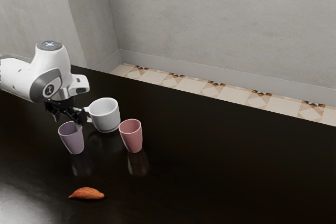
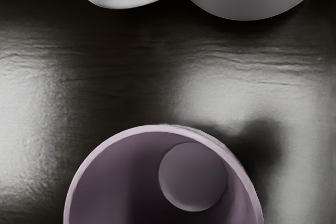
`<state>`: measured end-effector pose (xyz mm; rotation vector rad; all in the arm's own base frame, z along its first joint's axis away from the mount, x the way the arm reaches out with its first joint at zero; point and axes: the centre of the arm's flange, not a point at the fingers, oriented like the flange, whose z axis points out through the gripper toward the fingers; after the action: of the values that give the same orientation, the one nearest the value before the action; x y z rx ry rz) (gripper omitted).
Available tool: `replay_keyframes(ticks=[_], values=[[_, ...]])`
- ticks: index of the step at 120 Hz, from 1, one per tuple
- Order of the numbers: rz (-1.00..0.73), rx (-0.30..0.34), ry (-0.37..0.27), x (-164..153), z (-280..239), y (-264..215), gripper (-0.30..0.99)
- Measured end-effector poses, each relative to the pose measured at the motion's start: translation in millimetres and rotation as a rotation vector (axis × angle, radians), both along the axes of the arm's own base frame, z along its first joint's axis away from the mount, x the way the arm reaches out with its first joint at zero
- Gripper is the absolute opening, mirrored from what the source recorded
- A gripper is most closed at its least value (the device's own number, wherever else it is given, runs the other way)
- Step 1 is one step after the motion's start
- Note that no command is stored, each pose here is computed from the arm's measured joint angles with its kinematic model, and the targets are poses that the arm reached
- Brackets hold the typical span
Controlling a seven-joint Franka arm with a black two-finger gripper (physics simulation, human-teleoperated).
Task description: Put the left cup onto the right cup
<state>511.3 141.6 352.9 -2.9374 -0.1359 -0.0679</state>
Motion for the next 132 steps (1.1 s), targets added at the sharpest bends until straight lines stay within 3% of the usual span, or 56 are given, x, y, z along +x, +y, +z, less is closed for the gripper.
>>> replay_keyframes(ticks=[37,71,132], values=[[-0.117,-0.006,-0.014,16,-1,-58,0.69],[-0.07,-0.007,-0.013,14,-3,-31,0.69],[-0.063,-0.03,0.008,18,-24,-35,0.69]])
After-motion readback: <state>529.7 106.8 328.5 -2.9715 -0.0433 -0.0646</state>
